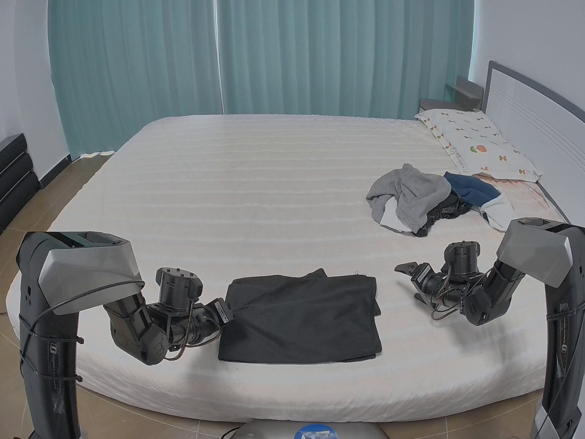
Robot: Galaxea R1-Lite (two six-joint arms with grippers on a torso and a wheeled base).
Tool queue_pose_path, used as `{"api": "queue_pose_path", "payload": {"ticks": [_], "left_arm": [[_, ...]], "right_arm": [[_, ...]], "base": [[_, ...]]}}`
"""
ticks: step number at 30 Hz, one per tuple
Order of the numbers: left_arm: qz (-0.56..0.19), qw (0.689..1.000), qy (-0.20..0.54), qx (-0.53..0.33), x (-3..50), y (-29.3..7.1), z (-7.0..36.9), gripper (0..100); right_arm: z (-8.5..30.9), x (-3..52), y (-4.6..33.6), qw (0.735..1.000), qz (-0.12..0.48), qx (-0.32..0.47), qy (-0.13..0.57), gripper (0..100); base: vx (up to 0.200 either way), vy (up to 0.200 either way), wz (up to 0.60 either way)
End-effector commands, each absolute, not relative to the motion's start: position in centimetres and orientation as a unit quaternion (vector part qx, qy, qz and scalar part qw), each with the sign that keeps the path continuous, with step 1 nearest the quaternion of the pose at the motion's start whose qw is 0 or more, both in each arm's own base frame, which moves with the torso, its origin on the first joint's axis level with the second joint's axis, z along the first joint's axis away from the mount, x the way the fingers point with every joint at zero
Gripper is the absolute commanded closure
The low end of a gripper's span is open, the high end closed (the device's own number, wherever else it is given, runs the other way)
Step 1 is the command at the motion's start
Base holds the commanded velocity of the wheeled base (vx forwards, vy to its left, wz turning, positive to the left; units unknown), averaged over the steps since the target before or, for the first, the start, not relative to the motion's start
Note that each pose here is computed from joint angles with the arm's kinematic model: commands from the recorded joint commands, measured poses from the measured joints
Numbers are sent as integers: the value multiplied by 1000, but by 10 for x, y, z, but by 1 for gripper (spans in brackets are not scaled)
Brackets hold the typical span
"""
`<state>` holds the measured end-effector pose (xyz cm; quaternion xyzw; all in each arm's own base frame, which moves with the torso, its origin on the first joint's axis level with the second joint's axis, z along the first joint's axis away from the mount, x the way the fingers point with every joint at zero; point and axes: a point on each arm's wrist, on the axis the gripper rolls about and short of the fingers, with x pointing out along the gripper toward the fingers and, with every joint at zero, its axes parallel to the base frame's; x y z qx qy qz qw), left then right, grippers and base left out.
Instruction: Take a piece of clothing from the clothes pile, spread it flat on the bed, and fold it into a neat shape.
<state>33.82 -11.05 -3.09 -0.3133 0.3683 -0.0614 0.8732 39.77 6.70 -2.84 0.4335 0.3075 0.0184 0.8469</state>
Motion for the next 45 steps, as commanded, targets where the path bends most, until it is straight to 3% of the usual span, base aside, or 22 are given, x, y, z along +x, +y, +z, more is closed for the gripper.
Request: {"api": "queue_pose_path", "payload": {"ticks": [1, 45], "left_arm": [[-62, 873, 366, -315, 338, -110, -29, 100], [-49, 873, 371, -311, 335, -115, -31, 100]], "right_arm": [[-29, 398, 68, 847, 19, 433, 309, 0], [-18, 373, 94, 848, 58, 423, 314, 0]], "base": [[0, 200, 0], [0, 200, 0]]}}
